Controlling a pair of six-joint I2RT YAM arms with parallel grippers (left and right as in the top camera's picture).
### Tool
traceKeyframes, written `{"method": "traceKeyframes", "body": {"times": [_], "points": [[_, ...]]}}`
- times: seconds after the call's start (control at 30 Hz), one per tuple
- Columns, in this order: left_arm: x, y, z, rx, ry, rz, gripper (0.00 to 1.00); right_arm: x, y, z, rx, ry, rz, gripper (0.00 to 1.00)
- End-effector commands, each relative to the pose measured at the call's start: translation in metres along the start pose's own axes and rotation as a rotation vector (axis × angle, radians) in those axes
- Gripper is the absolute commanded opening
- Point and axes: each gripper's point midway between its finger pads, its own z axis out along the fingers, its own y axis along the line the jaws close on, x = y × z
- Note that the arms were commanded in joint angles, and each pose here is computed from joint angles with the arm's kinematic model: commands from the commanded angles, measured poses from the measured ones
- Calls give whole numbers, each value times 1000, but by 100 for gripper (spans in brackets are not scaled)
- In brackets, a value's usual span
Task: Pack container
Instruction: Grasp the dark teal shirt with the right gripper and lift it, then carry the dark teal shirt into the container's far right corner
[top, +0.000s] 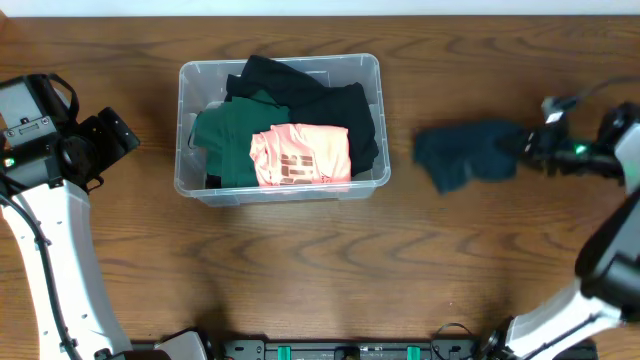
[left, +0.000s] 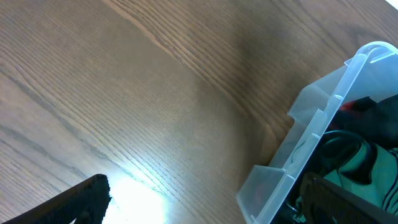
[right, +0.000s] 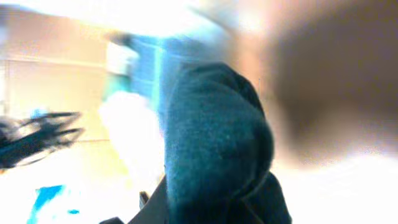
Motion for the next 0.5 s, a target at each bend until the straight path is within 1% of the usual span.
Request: {"method": "traceKeyframes", "body": {"times": [0.0, 0.1, 0.2, 0.33, 0.47], "points": [[-2, 3, 0, -12, -5, -12, 98, -18, 122, -19, -327, -105, -201, 1], [-2, 3, 0, -12, -5, -12, 98, -17, 159, -13, -311, -86, -325, 2], [-2, 3, 0, -12, -5, -12, 98, -21, 179, 10, -170, -90, -365, 1], [-2, 3, 0, -12, -5, -12, 98, -23, 218, 63, -73, -133, -493, 1], [-2, 3, 0, -12, -5, -12, 98, -20, 246, 123, -12, -204, -512, 1]]}}
